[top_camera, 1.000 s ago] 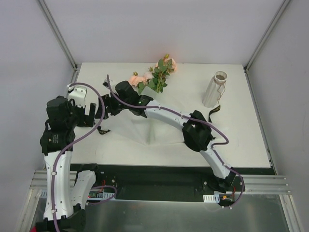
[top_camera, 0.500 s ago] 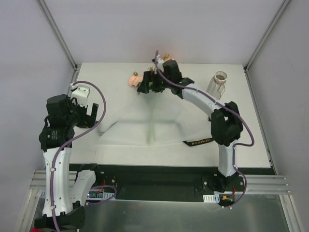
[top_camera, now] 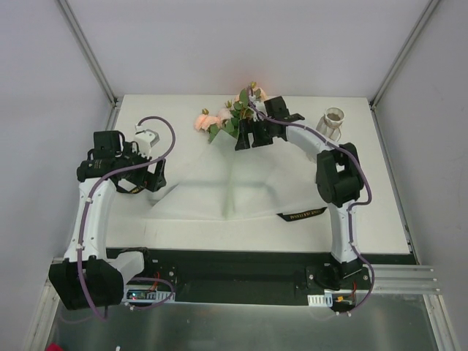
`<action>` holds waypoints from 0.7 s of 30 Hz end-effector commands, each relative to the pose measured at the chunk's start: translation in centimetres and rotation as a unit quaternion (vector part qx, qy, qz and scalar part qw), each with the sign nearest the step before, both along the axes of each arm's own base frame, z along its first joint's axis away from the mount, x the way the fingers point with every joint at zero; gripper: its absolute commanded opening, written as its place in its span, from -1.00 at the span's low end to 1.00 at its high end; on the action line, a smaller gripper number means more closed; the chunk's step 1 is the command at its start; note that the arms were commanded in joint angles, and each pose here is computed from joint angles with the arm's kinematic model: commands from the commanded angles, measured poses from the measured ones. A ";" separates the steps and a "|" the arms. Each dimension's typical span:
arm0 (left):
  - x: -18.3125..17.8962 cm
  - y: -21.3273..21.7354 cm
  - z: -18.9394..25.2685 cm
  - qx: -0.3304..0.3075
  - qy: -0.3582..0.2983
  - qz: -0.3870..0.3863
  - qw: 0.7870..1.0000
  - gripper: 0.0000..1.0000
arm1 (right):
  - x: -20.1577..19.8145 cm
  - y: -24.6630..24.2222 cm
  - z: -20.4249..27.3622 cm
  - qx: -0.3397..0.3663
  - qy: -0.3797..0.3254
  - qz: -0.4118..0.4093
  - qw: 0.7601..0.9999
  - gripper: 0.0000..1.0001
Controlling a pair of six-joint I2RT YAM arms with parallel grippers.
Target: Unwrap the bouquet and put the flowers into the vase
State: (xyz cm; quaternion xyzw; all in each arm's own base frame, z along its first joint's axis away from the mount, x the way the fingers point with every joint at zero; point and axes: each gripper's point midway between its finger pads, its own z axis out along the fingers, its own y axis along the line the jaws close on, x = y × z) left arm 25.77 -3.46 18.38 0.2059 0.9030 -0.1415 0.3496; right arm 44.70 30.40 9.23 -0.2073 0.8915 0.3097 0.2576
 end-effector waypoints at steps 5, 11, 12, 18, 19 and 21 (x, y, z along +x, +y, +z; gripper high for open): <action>-0.8 -0.8 -0.2 0.003 -0.025 -0.044 0.999 0.98 | 1.3 -0.1 0.9 0.054 -0.003 0.038 0.998 0.83; -1.0 -0.7 -0.4 0.008 -0.028 -0.043 0.999 0.98 | 1.6 1.0 -0.3 0.076 0.017 0.053 0.996 0.79; -1.0 -0.7 -0.3 0.009 -0.029 -0.043 0.999 0.98 | 1.7 1.2 -0.4 0.080 0.022 0.052 0.995 0.78; -1.1 -0.4 -0.4 0.020 -0.033 -0.041 0.998 0.98 | 1.2 2.2 -1.0 0.109 0.042 0.062 0.991 0.71; -1.2 -0.3 -0.5 0.021 -0.032 -0.041 0.998 0.98 | 1.0 2.4 -0.9 0.111 0.043 0.064 0.991 0.69; -1.2 -0.2 -0.6 0.023 -0.031 -0.040 0.998 0.98 | 0.7 2.4 -1.0 0.114 0.043 0.066 0.990 0.64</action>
